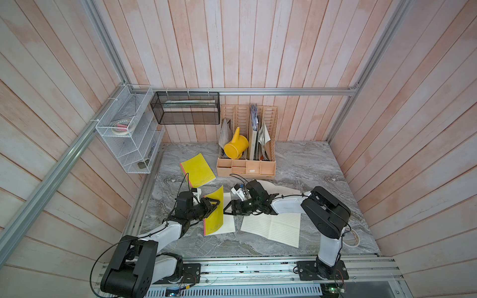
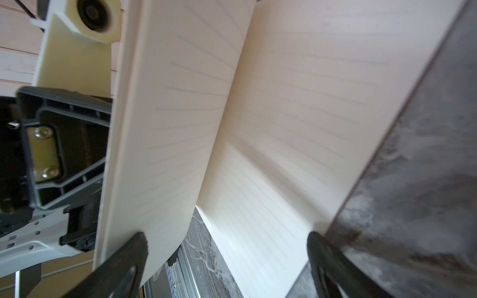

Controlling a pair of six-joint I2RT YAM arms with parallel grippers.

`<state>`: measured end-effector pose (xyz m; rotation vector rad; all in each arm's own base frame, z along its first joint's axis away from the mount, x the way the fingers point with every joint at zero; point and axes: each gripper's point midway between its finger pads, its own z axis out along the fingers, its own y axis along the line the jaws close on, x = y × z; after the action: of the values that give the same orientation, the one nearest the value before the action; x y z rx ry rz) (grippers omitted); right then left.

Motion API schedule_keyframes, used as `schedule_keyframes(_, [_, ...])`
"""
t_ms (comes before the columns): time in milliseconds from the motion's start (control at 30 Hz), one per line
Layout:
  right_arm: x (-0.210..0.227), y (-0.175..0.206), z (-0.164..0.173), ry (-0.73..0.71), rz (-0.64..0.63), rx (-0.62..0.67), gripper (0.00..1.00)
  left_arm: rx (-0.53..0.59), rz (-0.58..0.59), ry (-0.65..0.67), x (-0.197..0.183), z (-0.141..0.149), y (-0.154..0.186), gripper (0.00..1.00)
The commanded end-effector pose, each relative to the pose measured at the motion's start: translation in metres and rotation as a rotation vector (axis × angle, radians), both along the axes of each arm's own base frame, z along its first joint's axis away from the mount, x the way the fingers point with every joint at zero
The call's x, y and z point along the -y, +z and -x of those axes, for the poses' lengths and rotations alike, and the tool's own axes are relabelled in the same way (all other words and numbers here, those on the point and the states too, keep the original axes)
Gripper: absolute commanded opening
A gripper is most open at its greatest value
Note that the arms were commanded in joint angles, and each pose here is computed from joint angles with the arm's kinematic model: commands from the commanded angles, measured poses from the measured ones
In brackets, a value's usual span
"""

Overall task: Close the notebook
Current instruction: Close the notebook at the center of the board.

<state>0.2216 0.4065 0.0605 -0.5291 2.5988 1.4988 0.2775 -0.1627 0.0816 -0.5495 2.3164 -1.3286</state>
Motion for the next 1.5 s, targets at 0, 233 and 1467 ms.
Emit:
schedule_keyframes(0, [0.002, -0.002, -0.001, -0.003, 0.039, 0.01, 0.98, 0.0, 0.004, -0.055, 0.005, 0.005, -0.001, 0.39])
schedule_keyframes(233, [0.0, 0.003, -0.004, 0.01, 0.045, 0.024, 0.98, -0.039, -0.085, -0.059, -0.004, 0.016, -0.022, 0.39])
schedule_keyframes(1467, [-0.009, 0.005, 0.006, -0.003, 0.003, -0.011, 0.98, -0.127, -0.167, -0.007, -0.019, 0.024, -0.051, 0.39])
